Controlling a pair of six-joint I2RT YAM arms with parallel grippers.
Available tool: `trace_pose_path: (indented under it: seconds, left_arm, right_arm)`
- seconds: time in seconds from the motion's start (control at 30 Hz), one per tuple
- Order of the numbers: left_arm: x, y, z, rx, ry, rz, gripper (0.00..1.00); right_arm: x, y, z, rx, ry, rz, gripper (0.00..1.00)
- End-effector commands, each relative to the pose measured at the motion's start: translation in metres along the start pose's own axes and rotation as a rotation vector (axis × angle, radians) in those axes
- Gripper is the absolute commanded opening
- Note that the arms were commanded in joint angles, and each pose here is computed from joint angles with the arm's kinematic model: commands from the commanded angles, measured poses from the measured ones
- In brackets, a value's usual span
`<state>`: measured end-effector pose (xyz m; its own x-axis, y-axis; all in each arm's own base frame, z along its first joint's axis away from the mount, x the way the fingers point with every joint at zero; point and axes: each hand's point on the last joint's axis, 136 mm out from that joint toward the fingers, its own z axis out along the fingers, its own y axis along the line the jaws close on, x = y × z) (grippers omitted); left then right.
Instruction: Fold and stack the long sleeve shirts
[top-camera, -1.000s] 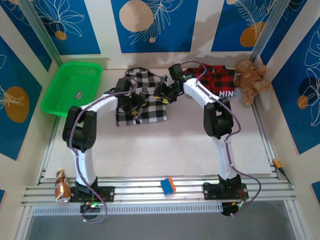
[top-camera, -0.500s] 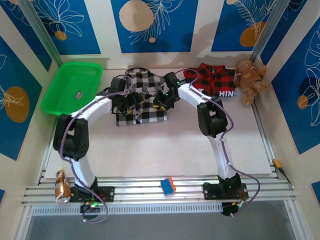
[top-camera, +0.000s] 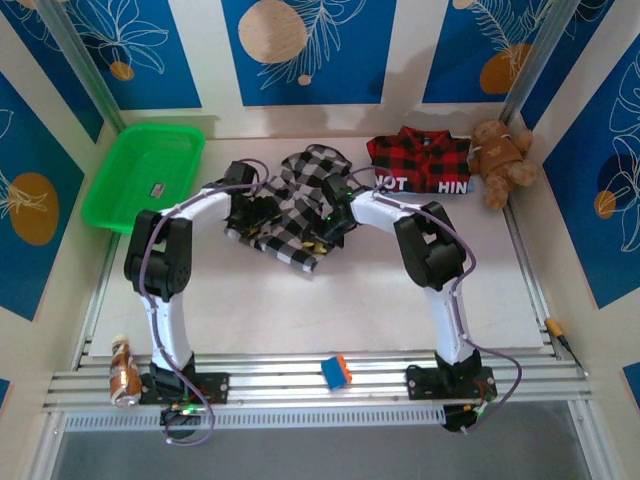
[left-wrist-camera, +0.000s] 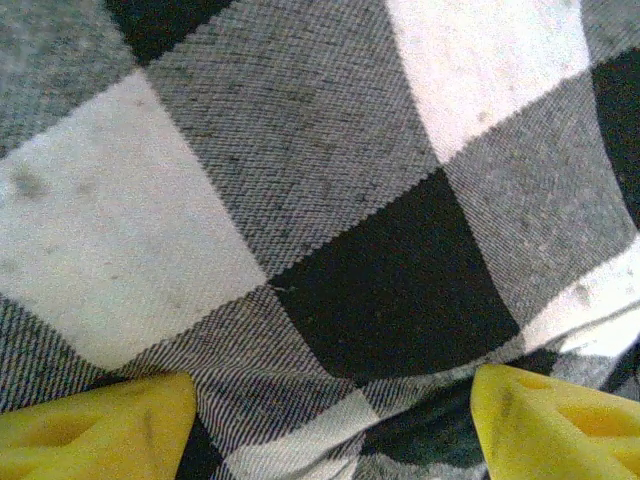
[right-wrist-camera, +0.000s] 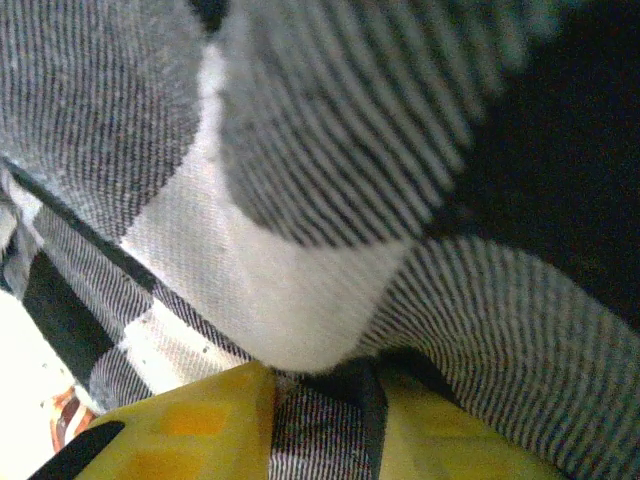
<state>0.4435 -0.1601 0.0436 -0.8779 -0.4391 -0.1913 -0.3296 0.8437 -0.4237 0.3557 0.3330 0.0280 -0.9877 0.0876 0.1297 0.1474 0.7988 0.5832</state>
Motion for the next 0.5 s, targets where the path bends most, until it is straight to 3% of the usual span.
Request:
trace_pose_path:
  seconds: [0.0,0.27,0.47]
  left_arm:
    - [-0.007,0.042,0.009,-0.137,0.012,0.084,0.76]
    - [-0.027,0.005,0.011,0.064,0.027,0.250,0.77]
    - [-0.053,-0.013,-0.038,0.246,-0.037,0.216,0.78]
  right_arm:
    - [0.039,0.014,0.028,-0.040,0.134,0.104,0.31]
    - [0.050,0.099,0.079,-0.214,0.157,0.301,0.32]
    - [0.045,0.131,0.062,-0.292,0.101,0.448,0.40]
